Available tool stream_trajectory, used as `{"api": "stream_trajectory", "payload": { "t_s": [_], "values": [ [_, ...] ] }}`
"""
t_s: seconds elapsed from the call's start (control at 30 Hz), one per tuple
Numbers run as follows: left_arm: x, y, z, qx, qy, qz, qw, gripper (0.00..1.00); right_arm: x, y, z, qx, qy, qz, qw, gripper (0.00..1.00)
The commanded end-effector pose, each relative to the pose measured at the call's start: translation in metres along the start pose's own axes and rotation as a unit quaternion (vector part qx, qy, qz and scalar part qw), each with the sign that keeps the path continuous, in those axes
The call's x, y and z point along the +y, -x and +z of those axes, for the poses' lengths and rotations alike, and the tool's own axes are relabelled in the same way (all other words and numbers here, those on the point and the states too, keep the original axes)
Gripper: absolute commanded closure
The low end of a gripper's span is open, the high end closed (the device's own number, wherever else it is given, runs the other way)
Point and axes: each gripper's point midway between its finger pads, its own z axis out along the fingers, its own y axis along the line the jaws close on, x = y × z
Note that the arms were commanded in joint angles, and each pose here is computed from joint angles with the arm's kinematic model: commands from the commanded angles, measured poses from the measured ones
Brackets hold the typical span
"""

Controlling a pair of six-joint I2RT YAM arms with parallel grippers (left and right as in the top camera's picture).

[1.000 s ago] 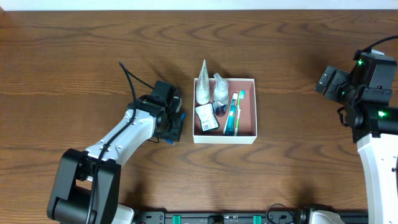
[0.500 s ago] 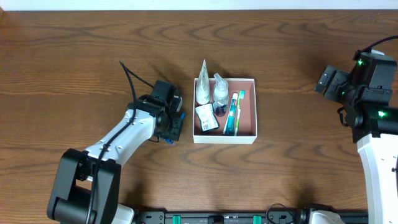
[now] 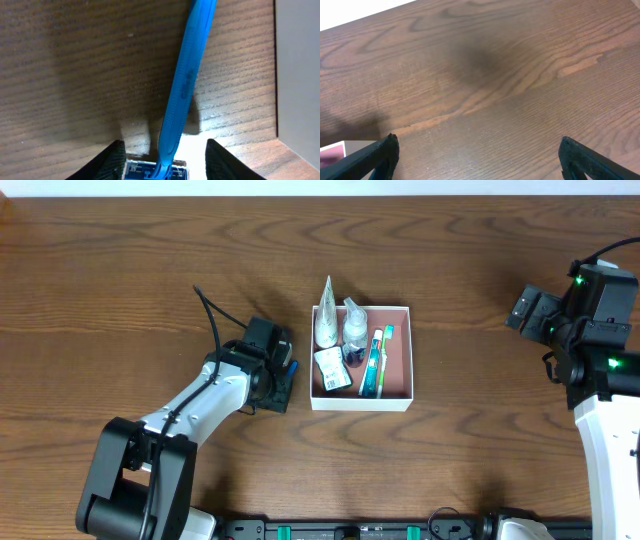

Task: Pack container
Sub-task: 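Move the left gripper to the blue razor and grasp its handle, then carry the blue razor into the box and open the left gripper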

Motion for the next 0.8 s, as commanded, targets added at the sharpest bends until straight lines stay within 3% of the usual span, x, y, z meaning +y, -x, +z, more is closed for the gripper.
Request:
{"api": "stream_trajectory", "payload": {
  "t_s": [0.0, 0.2, 0.47, 0.63, 0.77],
  "values": [
    [0.001, -0.005, 0.006, 0.010, -0.002, 0.001, 1.000, 0.51, -0.002, 0.005, -0.002, -0.006, -0.004, 0.009, 1.000, 0.01],
    [0.003, -0.011, 0.019, 0.028, 0.000, -0.001, 1.000, 0.63, -0.002, 0.005, -0.002, -0.006, -0.004, 0.009, 1.000, 0.01],
    [0.003, -0.004, 0.022, 0.021, -0.001, 0.000, 1.000, 0.94, -0.002, 0.005, -0.002, -0.006, -0.004, 0.009, 1.000, 0.01],
    [0.000, 0.015, 0.003, -0.002, -0.002, 0.002, 1.000, 0.95, -0.002, 0.005, -0.002, -0.006, -0.004, 0.009, 1.000, 0.01],
    [0.003, 0.041, -0.042, -0.037, 0.024, 0.004, 0.999, 0.94, -0.002, 0.005, -0.002, -0.006, -0.004, 0.009, 1.000, 0.01]
  ]
}}
